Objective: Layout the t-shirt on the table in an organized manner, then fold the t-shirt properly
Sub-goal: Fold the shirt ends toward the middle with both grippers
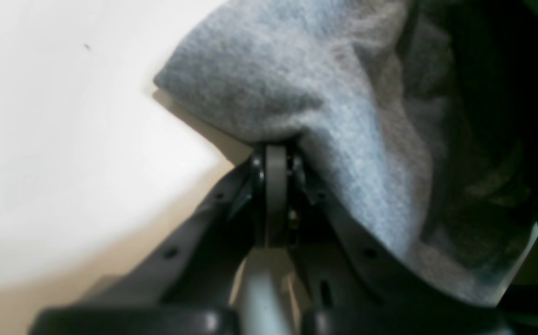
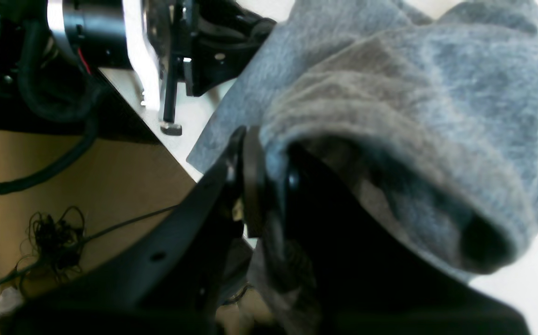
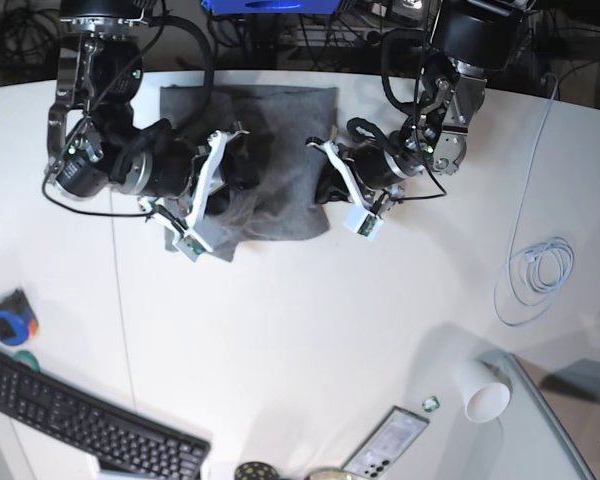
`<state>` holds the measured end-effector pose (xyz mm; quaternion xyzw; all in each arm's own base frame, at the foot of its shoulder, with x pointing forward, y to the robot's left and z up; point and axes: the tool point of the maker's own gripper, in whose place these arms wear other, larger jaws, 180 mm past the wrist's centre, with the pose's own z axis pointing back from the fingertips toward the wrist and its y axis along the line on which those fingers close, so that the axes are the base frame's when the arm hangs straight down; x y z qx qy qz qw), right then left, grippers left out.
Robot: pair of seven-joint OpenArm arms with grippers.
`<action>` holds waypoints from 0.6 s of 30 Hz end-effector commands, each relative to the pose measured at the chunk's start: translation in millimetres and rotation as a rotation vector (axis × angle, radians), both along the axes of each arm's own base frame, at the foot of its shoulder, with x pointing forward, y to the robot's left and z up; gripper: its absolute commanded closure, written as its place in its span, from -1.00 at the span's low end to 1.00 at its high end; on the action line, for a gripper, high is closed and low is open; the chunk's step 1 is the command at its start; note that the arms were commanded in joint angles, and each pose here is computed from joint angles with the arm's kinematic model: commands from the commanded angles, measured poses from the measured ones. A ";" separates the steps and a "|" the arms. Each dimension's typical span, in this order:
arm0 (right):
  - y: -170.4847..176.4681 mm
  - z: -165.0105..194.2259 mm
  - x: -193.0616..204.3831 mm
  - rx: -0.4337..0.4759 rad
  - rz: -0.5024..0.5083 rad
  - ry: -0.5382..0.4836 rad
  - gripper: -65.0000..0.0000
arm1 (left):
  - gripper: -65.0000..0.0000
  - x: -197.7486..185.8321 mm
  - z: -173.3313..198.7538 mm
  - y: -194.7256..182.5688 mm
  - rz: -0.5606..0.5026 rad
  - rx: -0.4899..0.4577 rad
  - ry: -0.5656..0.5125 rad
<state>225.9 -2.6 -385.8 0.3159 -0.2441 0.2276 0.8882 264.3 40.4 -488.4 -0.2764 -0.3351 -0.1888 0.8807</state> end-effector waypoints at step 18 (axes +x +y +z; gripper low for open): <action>28.0 -20.8 9.0 0.087 -0.021 0.105 0.99 | 1.00 16.2 22.2 -5.5 -0.011 -0.023 -0.073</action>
